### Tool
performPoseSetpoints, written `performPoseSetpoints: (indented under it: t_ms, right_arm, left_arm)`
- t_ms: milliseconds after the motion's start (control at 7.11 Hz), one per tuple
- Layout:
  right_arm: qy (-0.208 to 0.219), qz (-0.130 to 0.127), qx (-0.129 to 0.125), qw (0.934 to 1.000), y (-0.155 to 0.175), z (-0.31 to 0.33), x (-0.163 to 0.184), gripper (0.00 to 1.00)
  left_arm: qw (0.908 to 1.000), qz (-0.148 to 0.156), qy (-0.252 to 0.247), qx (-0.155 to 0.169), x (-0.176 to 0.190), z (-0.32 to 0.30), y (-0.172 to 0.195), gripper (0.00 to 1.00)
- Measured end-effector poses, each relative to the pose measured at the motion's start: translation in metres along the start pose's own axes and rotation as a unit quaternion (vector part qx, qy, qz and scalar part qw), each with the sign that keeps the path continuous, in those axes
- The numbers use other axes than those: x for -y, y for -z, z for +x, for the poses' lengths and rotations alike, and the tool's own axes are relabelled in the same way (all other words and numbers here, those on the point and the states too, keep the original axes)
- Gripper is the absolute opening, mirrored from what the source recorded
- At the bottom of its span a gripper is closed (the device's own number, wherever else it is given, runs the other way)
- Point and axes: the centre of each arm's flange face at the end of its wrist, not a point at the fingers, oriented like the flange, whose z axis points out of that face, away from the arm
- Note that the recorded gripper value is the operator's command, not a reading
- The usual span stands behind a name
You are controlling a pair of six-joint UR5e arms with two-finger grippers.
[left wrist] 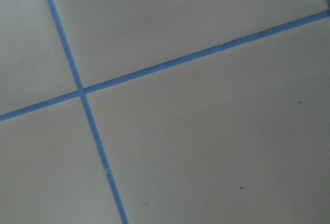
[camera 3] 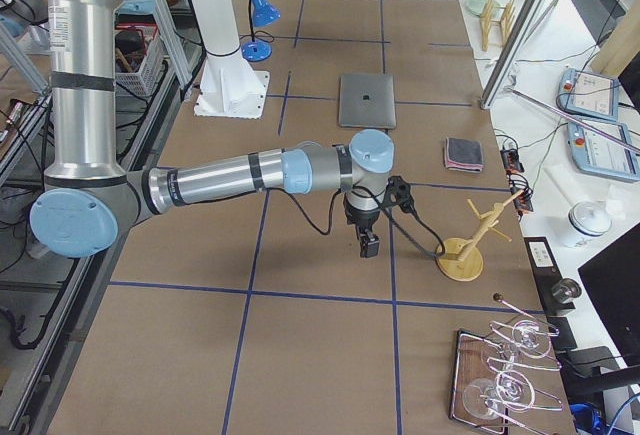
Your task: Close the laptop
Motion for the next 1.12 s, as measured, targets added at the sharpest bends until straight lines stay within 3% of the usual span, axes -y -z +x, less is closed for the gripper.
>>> performPoseSetpoints:
  t_ms: [141,422,844,1125]
  right_arm:
    - [-0.021,-0.004,0.008,0.9997,-0.004,0.022,-0.025,0.99]
    - [-0.042,-0.004,0.019,0.9989,-0.007,0.037,-0.047,0.99]
    - [-0.047,-0.004,0.025,0.9986,-0.008,0.039,-0.051,0.99]
    - [-0.049,-0.005,0.025,0.9985,-0.010,0.040,-0.052,0.99]
  left_arm:
    - [0.9995,-0.011,0.030,-0.004,-0.030,-0.032,-0.009,1.00]
    - [0.9985,-0.027,0.042,-0.024,-0.075,-0.063,-0.034,1.00]
    - [0.9957,-0.055,0.062,-0.039,-0.091,-0.091,-0.071,1.00]
    - [0.9975,-0.037,0.045,-0.038,-0.090,-0.094,-0.075,1.00]
